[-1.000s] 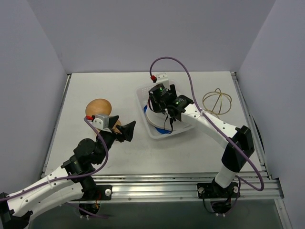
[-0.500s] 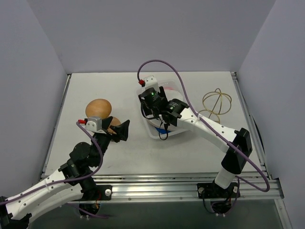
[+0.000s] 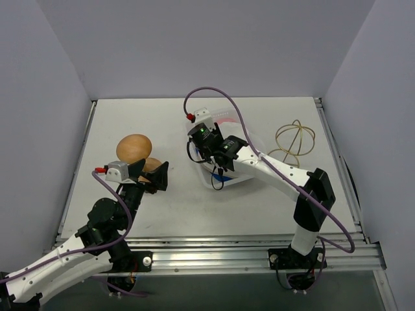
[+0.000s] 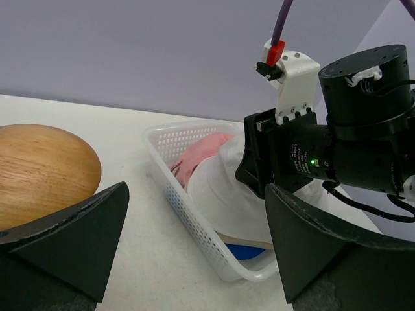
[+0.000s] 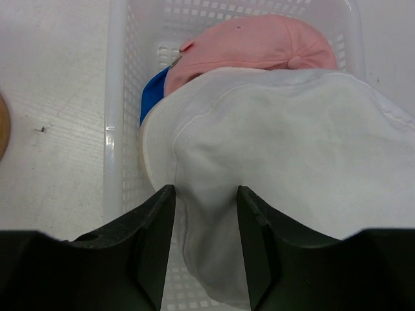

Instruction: Stack the hats

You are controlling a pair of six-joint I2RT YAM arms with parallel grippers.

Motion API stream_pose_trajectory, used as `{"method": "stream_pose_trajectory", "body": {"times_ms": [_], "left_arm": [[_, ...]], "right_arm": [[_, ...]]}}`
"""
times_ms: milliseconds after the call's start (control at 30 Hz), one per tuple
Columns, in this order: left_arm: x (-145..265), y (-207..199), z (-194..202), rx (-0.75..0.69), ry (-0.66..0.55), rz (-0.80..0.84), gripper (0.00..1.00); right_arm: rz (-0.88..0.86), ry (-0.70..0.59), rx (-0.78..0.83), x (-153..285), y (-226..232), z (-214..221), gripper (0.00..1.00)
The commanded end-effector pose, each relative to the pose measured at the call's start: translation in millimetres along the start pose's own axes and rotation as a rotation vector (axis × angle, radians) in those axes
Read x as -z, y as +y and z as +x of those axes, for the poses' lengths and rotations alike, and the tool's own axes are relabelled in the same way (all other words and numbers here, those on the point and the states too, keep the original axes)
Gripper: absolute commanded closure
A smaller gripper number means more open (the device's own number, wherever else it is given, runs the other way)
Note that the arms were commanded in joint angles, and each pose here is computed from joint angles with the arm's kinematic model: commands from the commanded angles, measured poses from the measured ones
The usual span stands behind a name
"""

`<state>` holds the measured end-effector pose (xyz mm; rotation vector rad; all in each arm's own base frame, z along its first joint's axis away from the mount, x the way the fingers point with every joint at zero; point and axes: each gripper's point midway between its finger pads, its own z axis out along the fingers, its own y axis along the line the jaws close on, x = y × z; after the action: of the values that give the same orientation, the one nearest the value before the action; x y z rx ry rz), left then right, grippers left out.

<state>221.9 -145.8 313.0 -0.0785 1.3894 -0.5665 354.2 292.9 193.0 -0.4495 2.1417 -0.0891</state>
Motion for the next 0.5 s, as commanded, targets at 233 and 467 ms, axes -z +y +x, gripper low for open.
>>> {"method": "stream_pose_trajectory", "body": {"times_ms": [233,467], "left_arm": [[-1,-1,-9,0.04,-0.036,-0.007,0.05],[-3,-4,-7,0.035,-0.024,-0.001,0.05]], "right_arm": [[0.118,-0.028,0.006,7,-23,-16,1.0],[0.159,-0.115,-0.033,48,-54,-57,1.0]]}}
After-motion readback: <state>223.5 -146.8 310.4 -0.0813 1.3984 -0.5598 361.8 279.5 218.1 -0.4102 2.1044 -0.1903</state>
